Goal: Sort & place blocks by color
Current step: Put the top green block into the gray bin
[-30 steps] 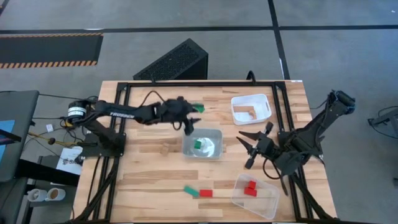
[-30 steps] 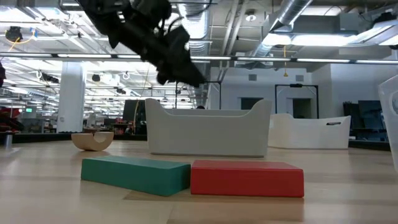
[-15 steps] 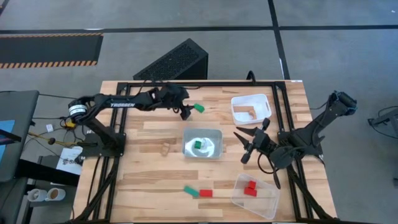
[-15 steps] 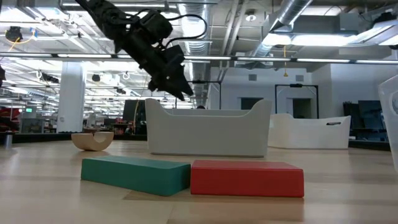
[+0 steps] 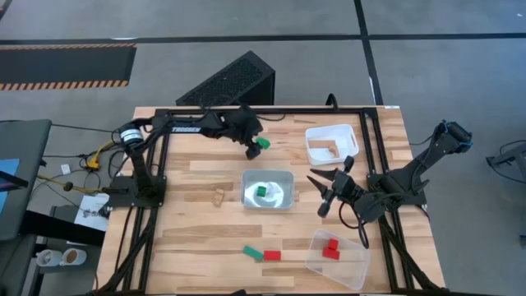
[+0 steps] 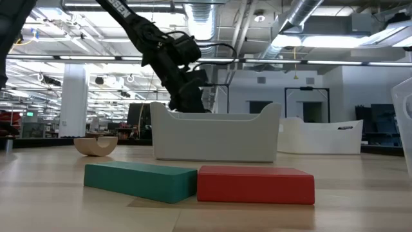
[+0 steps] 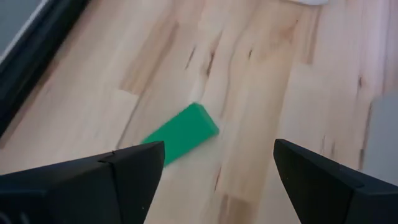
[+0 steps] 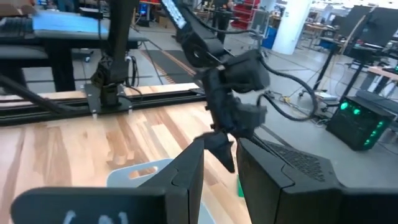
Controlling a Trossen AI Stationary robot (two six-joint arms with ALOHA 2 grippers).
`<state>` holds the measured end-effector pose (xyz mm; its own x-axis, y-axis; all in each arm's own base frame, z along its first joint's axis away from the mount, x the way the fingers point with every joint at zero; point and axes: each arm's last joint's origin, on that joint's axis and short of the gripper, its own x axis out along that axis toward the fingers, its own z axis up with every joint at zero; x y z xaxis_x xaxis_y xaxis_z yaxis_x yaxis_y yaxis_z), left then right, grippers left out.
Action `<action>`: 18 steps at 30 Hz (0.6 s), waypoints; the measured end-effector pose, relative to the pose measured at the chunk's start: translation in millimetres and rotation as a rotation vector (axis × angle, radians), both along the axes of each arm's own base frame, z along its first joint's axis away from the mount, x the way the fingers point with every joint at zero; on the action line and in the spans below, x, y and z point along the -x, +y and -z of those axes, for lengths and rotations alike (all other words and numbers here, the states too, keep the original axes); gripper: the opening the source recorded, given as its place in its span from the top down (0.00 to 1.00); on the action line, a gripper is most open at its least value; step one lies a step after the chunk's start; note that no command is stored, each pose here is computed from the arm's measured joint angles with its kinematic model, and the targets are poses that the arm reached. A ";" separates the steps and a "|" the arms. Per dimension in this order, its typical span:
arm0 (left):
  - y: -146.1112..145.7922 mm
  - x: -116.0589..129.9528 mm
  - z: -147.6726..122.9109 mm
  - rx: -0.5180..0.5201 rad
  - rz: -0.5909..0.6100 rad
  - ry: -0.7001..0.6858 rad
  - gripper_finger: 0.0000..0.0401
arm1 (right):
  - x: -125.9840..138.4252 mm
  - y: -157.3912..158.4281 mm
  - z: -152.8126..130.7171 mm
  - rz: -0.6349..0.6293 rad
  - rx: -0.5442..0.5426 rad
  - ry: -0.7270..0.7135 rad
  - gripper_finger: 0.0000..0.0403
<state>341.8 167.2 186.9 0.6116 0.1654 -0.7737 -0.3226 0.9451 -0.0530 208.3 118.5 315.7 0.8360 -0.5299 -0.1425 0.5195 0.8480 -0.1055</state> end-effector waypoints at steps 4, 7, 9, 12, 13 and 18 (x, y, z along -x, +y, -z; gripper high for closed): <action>3.1 -5.7 2.7 -0.035 0.047 0.034 0.28 | 0.5 1.6 0.7 -0.029 -0.004 0.011 0.71; 6.4 -12.0 5.1 -0.048 0.088 0.078 0.28 | 0.5 1.5 0.9 -0.028 -0.002 0.013 0.71; 9.9 -18.7 5.1 -0.064 0.124 0.114 0.28 | 0.5 1.2 1.3 -0.027 0.001 0.017 0.71; 17.6 -30.2 4.8 -0.088 0.178 0.175 0.28 | 0.6 0.9 1.8 -0.025 0.006 0.023 0.71; 20.6 -33.2 5.1 -0.085 0.195 0.200 0.28 | 0.7 0.9 1.9 -0.025 0.007 0.024 0.71; 28.3 -46.9 9.4 -0.061 0.293 0.296 0.28 | -0.4 -1.7 2.5 -0.011 0.016 0.032 0.71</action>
